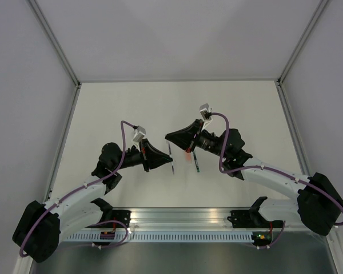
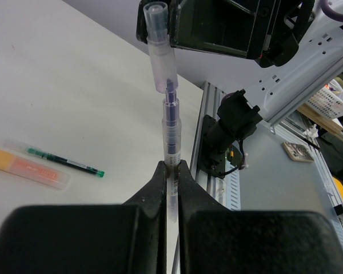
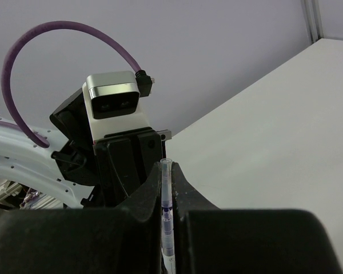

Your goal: Insert the pens into the pen caps

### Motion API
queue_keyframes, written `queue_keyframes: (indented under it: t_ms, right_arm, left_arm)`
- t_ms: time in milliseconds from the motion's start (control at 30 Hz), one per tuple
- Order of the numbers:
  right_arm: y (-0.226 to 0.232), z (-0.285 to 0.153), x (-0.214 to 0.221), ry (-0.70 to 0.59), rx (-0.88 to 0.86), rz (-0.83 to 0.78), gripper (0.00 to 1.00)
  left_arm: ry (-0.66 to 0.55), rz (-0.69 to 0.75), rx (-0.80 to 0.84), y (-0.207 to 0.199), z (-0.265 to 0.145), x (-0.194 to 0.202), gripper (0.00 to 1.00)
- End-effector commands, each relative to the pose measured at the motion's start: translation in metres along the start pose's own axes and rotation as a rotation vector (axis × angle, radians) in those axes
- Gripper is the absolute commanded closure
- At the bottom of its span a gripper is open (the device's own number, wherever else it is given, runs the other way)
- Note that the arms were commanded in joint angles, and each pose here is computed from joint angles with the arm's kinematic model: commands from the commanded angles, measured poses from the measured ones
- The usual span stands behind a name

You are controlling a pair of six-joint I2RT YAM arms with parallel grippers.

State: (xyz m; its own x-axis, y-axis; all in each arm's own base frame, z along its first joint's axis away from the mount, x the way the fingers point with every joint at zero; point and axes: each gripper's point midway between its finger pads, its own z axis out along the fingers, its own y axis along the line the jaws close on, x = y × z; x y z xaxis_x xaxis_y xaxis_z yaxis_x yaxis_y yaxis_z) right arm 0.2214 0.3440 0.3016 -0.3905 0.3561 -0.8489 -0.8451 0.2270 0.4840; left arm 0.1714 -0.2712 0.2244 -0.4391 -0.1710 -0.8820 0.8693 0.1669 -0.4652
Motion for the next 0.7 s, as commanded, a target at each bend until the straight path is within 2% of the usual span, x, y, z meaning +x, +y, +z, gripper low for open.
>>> queue_keyframes:
  t_ms: [0,667]
  right_arm:
    - [0.011,0.004,-0.015,-0.034,-0.032,-0.045,1.0]
    - [0.016,-0.008,-0.011,-0.039,-0.049,-0.045,1.0]
  left_arm:
    - [-0.031,0.039,0.033,-0.009,0.001,-0.012,0.98]
    - [-0.042,0.031,0.022,-0.007,0.001,-0.012,0.98]
